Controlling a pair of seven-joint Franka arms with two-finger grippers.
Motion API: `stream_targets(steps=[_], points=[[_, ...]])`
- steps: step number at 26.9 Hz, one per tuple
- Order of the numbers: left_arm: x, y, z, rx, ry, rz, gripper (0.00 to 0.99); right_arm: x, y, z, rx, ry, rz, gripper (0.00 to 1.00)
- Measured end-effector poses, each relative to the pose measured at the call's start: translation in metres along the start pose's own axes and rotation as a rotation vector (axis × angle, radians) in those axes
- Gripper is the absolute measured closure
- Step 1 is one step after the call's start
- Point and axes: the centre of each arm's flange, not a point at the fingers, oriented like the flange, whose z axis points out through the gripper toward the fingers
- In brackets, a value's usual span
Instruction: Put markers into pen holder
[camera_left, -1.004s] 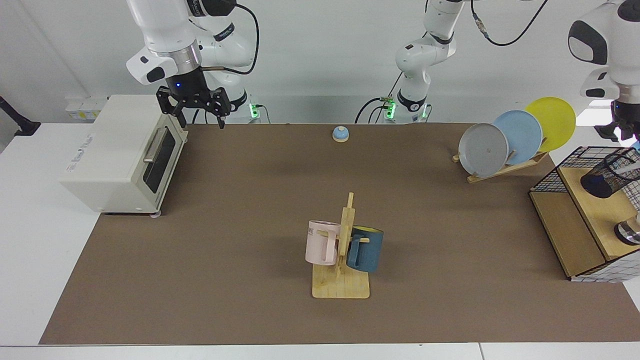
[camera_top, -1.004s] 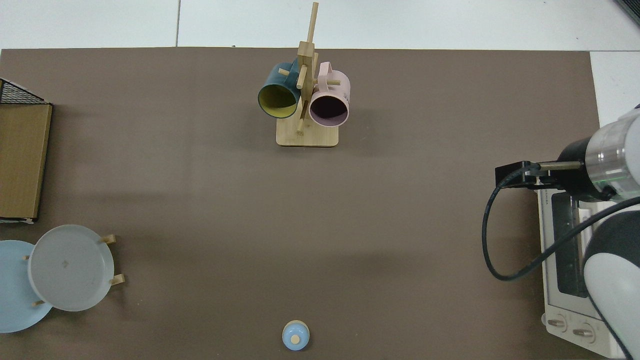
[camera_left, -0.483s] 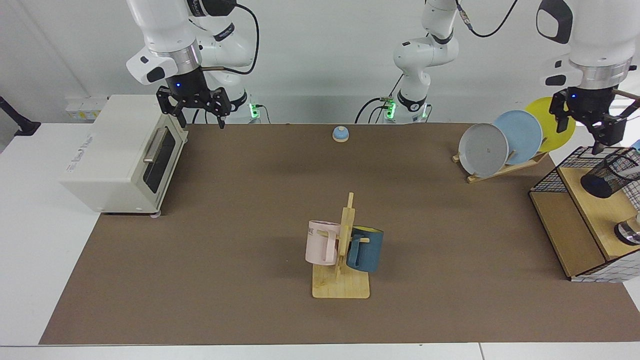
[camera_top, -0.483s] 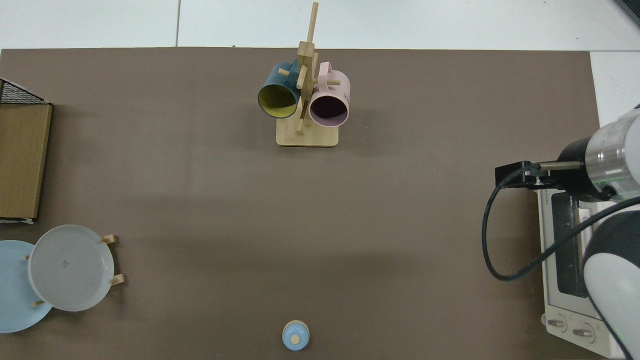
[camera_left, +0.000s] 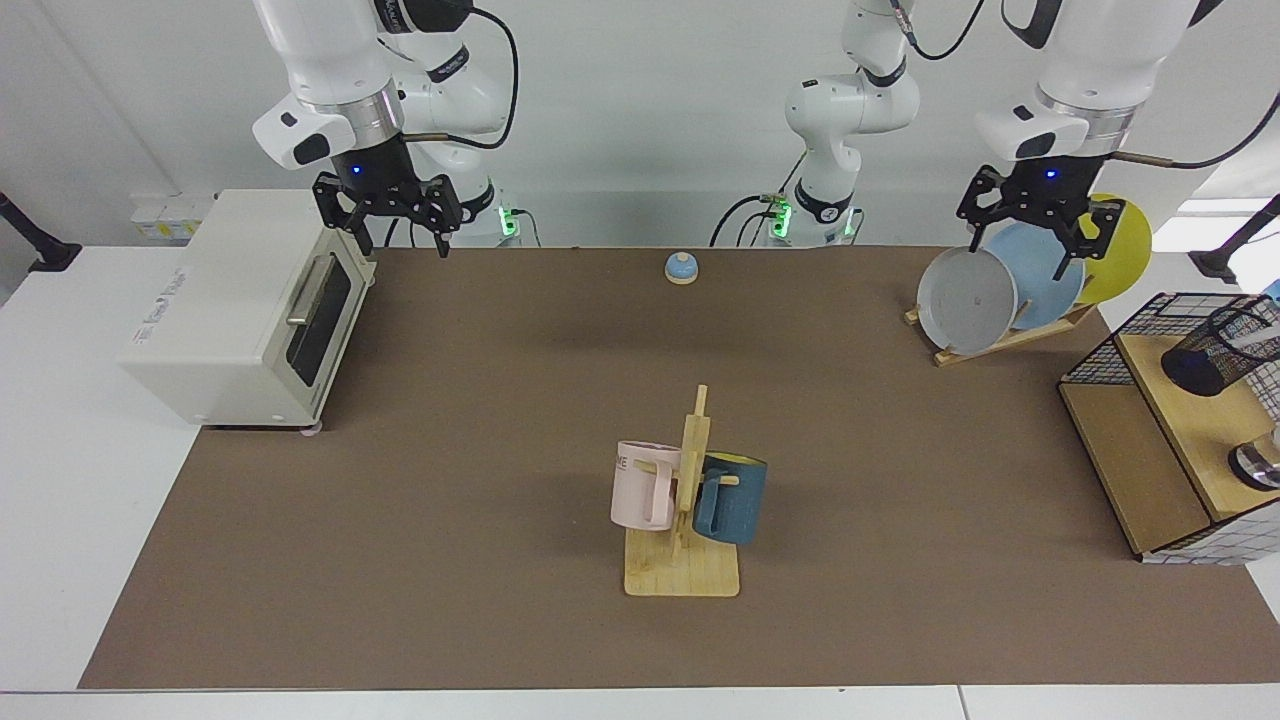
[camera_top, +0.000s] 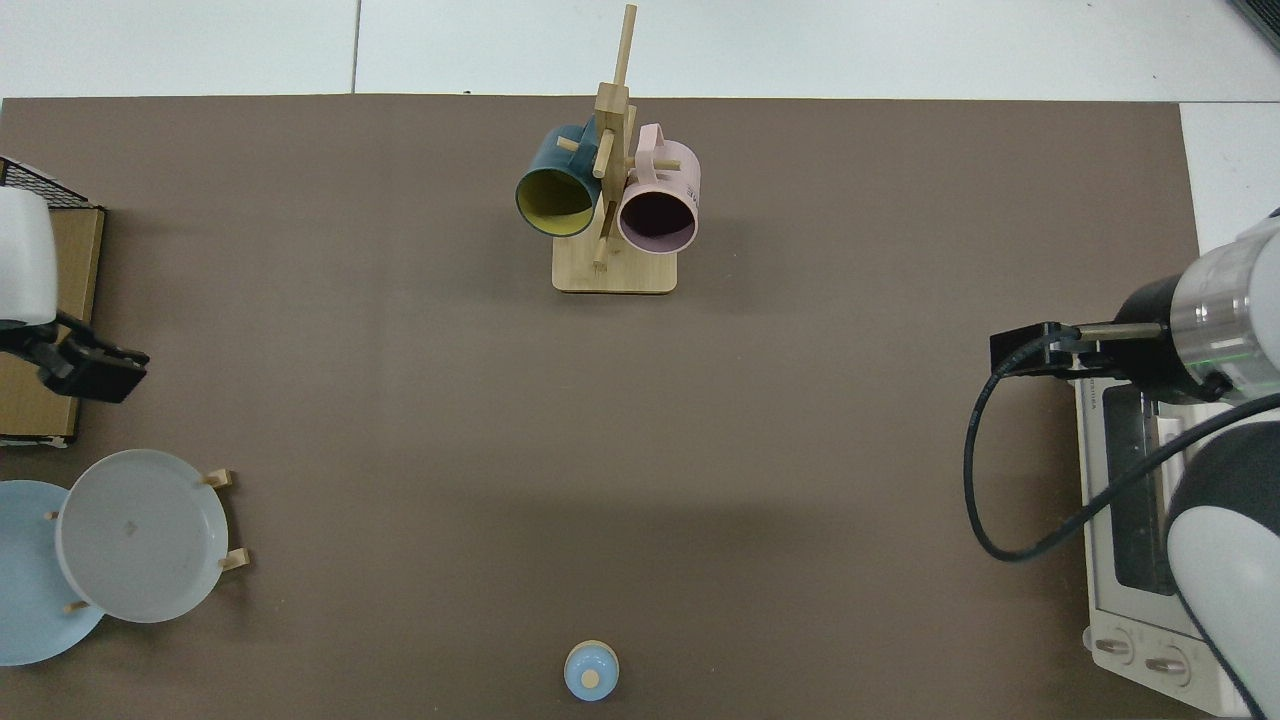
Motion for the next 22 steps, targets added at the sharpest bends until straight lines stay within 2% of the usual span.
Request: stream_targets(steps=[6, 10, 22], points=[[0.007, 0.028, -0.001, -0.090, -0.001, -0.179, 0.000, 0.000, 0.000, 0.000, 0.000, 0.000, 0.000, 0.00], [0.008, 0.036, -0.004, -0.121, 0.005, -0.285, 0.000, 0.000, 0.000, 0.000, 0.000, 0.000, 0.000, 0.00], [0.008, 0.040, -0.007, -0.157, 0.003, -0.341, 0.004, 0.000, 0.000, 0.000, 0.000, 0.000, 0.000, 0.00]])
